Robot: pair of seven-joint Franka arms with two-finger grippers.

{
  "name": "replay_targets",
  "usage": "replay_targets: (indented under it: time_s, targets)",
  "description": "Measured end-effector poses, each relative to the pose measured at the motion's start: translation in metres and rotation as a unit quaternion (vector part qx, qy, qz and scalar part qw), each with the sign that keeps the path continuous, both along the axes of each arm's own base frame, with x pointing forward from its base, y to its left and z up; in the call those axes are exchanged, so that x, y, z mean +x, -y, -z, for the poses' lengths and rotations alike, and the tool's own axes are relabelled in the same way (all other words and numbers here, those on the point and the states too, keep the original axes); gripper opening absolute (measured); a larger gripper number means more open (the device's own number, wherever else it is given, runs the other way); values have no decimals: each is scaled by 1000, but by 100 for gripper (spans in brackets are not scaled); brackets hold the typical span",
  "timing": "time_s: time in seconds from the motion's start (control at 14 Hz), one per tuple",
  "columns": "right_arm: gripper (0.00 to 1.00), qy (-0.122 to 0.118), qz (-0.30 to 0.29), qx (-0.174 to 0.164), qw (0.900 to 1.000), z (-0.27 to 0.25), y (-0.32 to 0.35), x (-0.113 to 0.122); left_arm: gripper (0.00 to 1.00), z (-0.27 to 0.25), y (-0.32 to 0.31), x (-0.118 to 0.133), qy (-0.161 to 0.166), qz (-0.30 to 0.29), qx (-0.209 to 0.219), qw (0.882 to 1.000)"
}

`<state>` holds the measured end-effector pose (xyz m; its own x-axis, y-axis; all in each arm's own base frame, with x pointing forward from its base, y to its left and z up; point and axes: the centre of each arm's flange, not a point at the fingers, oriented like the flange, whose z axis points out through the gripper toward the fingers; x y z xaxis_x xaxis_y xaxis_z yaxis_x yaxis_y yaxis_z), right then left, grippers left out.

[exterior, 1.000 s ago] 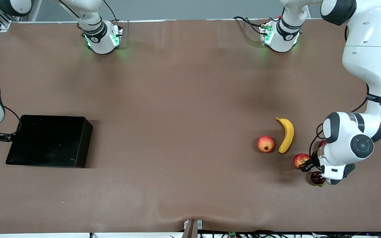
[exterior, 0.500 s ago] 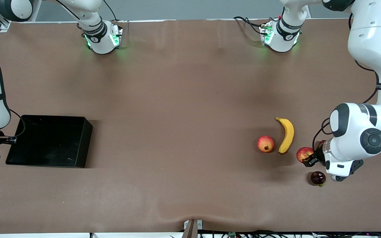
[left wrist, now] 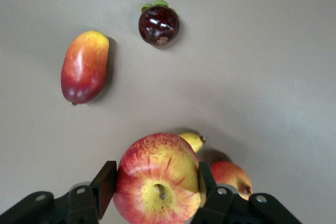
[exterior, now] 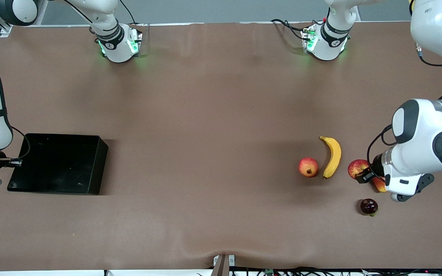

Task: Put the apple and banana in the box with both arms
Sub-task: 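Pull the box with the right gripper while the left gripper lifts the apple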

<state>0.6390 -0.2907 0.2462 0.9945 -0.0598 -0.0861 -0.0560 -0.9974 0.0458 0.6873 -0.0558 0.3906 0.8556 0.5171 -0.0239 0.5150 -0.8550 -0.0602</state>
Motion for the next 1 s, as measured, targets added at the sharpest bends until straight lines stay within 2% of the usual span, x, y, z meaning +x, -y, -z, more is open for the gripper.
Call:
replay_targets:
  time_s: [0.36,0.57,0.71,0.86,1.0]
  targets:
    - [6,-14,-26,28,999,-31,-39,19,68,-37,23,-15,-3,18,0,1000]
    - [6,5,-64,47,997,-54,-91,38,68,-52,46,-25,-8,35,-3,999]
    - [6,18,-95,75,992,-64,-142,51,68,-61,56,-31,-12,42,-3,999]
    - [6,31,-109,118,986,-73,-198,61,68,-67,66,-36,-15,49,-3,999]
    - [6,25,-101,151,983,-78,-247,63,68,-70,75,-41,-19,54,-5,998]
